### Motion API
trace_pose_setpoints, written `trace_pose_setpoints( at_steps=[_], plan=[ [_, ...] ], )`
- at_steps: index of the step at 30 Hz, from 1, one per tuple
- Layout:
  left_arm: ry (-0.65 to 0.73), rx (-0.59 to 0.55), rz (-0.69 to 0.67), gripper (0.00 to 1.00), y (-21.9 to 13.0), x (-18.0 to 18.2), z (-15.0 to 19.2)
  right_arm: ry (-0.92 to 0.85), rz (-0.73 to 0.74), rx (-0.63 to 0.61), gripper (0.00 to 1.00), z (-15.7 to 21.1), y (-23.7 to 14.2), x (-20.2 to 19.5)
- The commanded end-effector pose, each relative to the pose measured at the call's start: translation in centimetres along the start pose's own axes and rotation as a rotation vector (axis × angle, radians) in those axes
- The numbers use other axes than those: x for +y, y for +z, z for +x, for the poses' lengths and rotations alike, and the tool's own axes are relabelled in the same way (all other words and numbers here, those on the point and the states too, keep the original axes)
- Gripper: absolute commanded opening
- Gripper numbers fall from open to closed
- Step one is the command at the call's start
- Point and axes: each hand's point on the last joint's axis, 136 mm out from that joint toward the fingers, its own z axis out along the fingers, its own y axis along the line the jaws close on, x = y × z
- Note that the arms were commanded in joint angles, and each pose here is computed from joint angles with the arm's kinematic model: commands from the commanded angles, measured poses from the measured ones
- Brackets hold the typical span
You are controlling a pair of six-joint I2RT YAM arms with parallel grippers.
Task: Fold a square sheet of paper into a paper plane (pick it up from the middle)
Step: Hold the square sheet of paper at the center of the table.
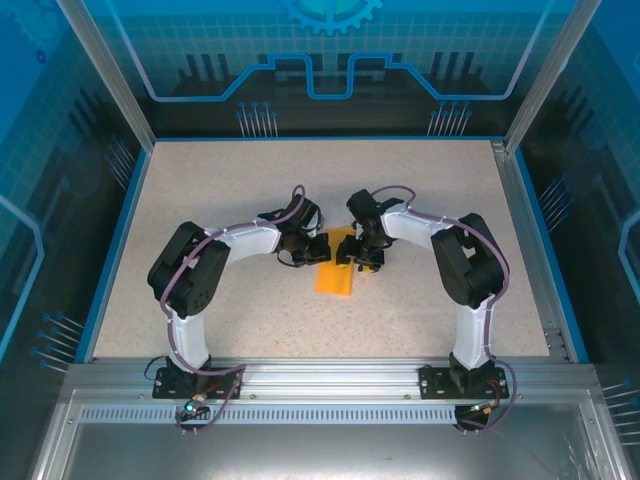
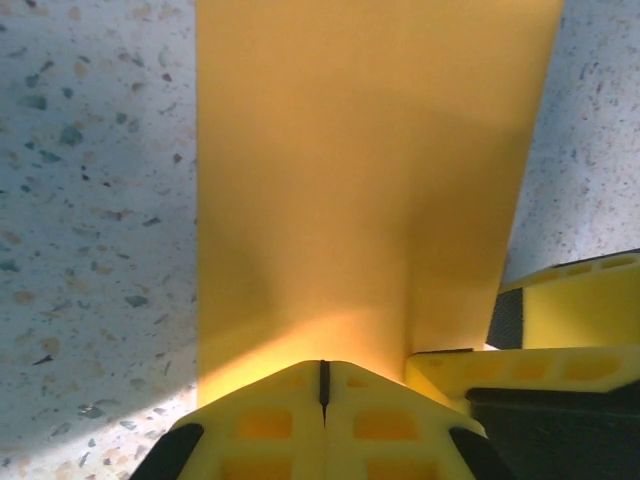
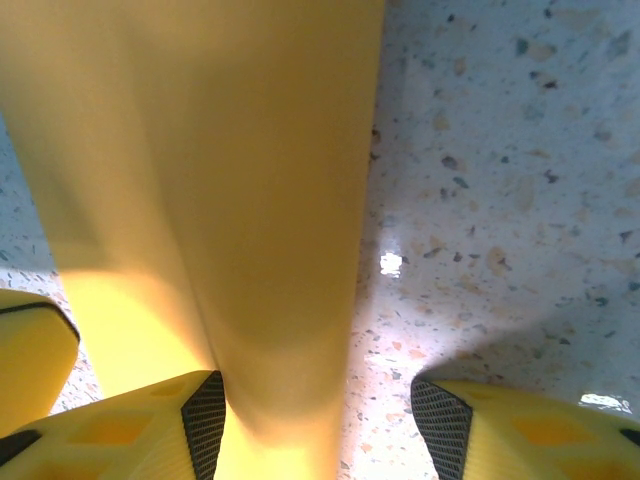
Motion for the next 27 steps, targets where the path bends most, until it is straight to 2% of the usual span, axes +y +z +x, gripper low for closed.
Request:
trace_pose_setpoints(
  at_steps=[1,15,18,24,27],
  plan=[
    [0.015,0.016,-0.043,0.0,0.6,0.5,0.2,0.023,0.169,0.065,0.59,1.5,3.8,-4.5],
    [-0.002,0.061,-0.144,0.0,2.5,3.6,2.3,0.006,0.135,0.027,0.6,0.6,2.8,-3.4],
    [-0.005,0.063,-0.151,0.0,2.6,4.0,2.6,-0.015,0.071,-0.036,0.61,-0.5,0.8,-1.9],
    [0.005,0.063,-0.149,0.0,2.6,3.9,2.6,-0.042,-0.184,-0.25,0.63,-3.1,-6.3,0.9],
    [0.012,0.06,-0.146,0.0,2.5,3.8,2.5,-0.069,-0.375,-0.32,0.41,-3.5,-8.5,2.2]
  ],
)
